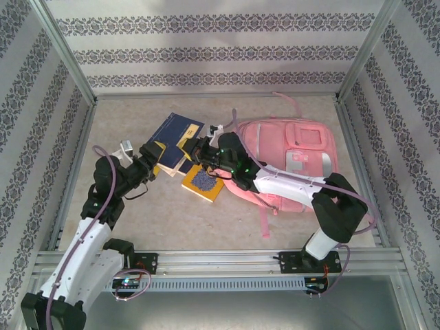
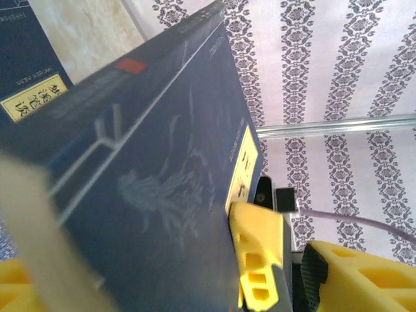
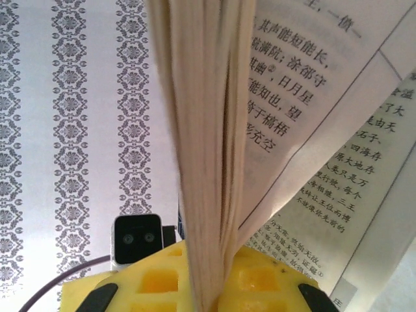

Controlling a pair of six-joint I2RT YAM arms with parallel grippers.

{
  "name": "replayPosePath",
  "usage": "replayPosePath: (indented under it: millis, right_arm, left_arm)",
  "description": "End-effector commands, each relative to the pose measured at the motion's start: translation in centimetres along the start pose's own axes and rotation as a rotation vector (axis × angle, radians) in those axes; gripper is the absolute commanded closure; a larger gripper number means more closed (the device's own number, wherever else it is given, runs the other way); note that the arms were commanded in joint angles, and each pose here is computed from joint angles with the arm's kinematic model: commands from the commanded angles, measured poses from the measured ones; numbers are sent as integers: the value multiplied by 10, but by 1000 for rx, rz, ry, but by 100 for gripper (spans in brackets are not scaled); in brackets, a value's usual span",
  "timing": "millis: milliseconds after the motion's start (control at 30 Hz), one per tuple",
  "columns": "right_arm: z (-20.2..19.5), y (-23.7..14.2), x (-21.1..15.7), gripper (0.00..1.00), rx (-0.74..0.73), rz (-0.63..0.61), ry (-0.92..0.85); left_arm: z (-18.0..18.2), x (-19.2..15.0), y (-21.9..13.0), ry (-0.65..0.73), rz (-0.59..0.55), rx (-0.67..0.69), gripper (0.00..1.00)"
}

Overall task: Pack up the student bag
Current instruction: Pass the book.

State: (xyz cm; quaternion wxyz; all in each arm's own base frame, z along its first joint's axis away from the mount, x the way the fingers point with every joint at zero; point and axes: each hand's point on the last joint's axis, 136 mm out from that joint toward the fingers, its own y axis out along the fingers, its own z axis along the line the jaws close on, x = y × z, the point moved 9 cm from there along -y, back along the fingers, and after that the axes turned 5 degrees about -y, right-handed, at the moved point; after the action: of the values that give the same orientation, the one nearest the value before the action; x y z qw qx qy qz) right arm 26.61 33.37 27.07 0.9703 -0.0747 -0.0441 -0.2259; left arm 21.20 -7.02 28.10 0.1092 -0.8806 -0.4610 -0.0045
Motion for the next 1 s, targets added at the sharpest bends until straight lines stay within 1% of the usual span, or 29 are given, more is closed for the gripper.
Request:
replayPosePath:
  millis: [0,100,167,300,400,433,533,600,700,733,833,967]
  right_arm:
    - [9,3,-3,100,75,-36,10]
    - [7,5,-6,100,71,-34,12]
    - [6,5,-8,100,67,-34,12]
    - [2,5,-11,100,60,-36,14]
    - [-2,2,-11,99,32,-46,1]
    - [-3,-1,-11,91,10,-53,-7]
    - [-1,-15,-8,63,-66,-79,-92]
    - [0,-32,-2,53,-174,-91,-177]
    - [8,-62,11,43,-298,-86,-339]
    - [8,-74,17,41,-366,-81,-390]
    - [-1,-106,41,41,-525,-30,-479]
    - [-26,-145,84,41,-724,-3,-449]
  left_arm:
    - [-22,2,3,60,-41,-100,30]
    - [-21,1,6,73,-50,-95,37]
    - [-20,2,7,77,-58,-90,45]
    - [-18,2,9,83,-70,-80,66]
    - [-15,3,9,88,-79,-69,85]
    - [-15,3,8,90,-84,-68,91]
    - [-16,3,5,108,-94,-55,100]
    - [-15,3,2,123,-103,-25,100]
    - [-11,0,-3,157,-91,19,100]
    - [-7,-1,-4,167,-75,44,100]
    - [3,-6,-4,192,-29,104,100]
    - [11,-11,-1,216,40,136,100]
